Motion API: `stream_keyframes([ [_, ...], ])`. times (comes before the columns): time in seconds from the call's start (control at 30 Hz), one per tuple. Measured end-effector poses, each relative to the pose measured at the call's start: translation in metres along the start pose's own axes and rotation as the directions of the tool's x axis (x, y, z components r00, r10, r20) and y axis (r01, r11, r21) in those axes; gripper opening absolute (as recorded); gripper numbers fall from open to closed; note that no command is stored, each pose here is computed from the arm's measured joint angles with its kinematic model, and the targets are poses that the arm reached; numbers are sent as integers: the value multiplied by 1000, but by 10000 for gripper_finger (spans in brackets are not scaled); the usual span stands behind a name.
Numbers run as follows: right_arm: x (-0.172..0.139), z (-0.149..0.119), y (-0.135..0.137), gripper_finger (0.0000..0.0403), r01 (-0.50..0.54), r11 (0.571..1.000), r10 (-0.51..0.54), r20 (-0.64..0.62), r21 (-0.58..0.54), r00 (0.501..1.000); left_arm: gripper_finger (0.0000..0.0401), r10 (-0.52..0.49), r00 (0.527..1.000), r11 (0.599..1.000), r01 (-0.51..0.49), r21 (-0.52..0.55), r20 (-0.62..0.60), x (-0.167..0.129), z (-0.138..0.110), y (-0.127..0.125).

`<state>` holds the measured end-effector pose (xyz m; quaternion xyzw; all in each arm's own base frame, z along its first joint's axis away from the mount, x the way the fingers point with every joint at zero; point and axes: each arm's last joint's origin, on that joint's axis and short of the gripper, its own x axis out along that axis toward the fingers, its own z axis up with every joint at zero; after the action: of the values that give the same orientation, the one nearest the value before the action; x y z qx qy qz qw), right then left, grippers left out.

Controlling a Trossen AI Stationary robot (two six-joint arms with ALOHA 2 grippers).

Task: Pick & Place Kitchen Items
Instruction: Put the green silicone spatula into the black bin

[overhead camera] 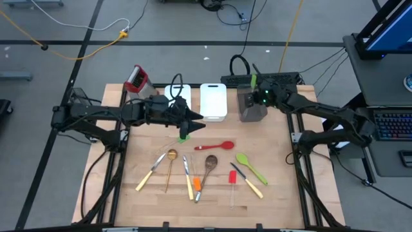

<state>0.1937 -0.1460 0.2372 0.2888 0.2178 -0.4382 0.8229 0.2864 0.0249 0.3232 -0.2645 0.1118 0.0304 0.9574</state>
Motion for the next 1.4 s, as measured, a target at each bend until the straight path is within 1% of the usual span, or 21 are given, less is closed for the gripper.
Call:
stream_keyframes([
  [0.23,19,-8,-2,9,45,998,-47,-64,-34,997,269,4,1000,1000,-4,23,-6,0,-1,0],
  [0.4,30,-12,-6,7,74,997,-77,-103,-32,992,269,6,1000,1000,-6,24,-11,0,-1,1],
  [0.5,34,-13,-10,8,97,995,-95,-117,14,989,269,8,1000,1000,-8,24,-13,0,-1,1],
  [0.63,38,-14,-13,8,124,985,-108,-130,116,986,269,8,1000,1000,-8,23,-14,0,-1,1],
  [0.73,38,-13,-12,8,120,973,-96,-128,199,987,269,9,1000,1000,-9,23,-13,0,-1,1],
  [0.8,38,-13,-12,8,107,968,-79,-131,226,988,269,26,1000,999,-26,23,-4,0,-1,1],
  [0.93,38,-13,-12,8,110,966,-80,-134,234,988,269,53,999,998,-53,23,11,0,-1,2],
  [1.07,38,-14,-12,8,118,966,-85,-145,231,986,269,54,998,998,-54,36,11,0,-1,2],
  [1.23,38,-15,-11,8,82,967,-41,-169,240,985,269,54,998,998,-54,40,11,0,-1,2],
  [1.4,38,-15,-13,8,94,966,-53,-173,241,984,269,54,998,998,-54,40,11,0,-1,2],
])
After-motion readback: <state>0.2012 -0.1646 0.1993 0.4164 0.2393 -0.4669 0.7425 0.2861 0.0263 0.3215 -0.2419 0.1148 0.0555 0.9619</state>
